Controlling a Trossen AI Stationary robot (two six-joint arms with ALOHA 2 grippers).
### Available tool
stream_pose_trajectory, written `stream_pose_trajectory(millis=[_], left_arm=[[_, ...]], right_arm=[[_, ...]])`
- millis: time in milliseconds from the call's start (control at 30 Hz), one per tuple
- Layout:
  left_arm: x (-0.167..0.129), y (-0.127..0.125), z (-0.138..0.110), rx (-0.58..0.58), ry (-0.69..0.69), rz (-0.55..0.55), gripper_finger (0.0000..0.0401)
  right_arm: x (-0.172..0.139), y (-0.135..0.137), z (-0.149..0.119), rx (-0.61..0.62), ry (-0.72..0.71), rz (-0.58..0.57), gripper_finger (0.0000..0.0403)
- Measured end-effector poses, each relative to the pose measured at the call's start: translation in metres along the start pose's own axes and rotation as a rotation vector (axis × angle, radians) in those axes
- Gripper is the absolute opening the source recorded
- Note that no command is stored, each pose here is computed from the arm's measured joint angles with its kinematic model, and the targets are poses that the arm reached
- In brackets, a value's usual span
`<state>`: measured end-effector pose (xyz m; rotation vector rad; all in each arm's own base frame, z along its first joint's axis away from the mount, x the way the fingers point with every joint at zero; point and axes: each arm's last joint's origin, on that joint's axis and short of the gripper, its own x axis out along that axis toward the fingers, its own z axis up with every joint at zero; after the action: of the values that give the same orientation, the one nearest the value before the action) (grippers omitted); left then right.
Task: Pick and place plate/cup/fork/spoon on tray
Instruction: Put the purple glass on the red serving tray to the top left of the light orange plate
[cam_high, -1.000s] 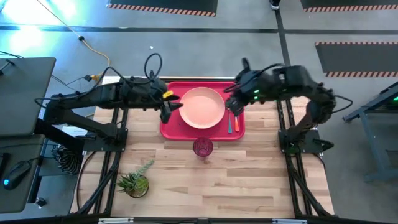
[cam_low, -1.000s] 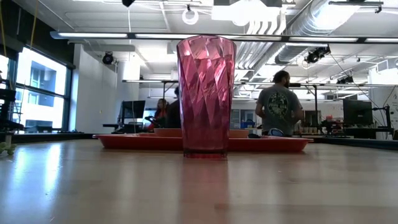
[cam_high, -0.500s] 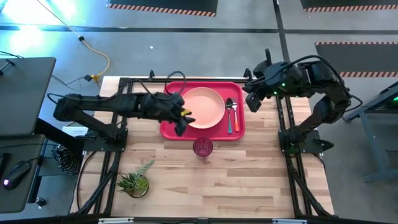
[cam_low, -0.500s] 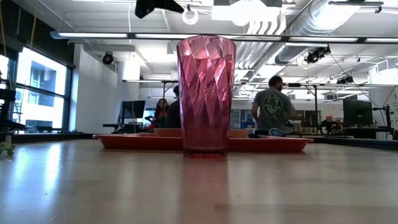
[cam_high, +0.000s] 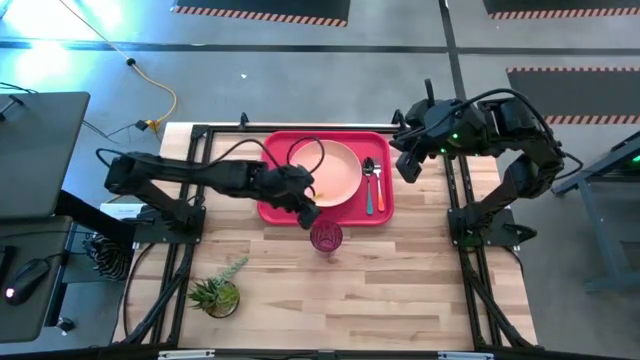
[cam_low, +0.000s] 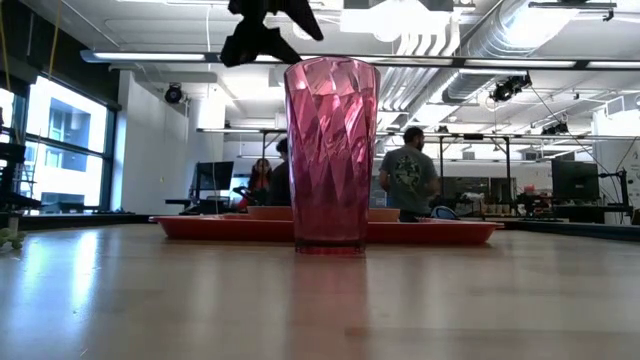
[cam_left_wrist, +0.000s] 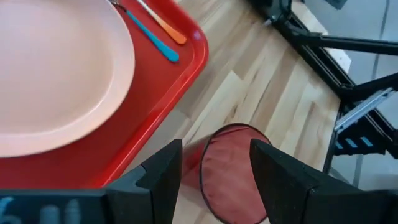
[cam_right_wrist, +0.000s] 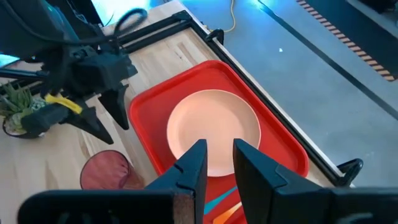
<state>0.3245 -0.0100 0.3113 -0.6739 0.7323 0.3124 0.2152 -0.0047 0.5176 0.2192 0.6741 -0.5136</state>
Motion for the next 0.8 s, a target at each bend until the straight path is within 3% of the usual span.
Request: stream_pose_trajectory(millis=[800], left_arm=[[0.040,0.000,-0.015,0.012,0.124,0.049,0.0177]], right_arm=[[0.000,0.000,0.000,-0.061,0.000,-0.002,0.0069]])
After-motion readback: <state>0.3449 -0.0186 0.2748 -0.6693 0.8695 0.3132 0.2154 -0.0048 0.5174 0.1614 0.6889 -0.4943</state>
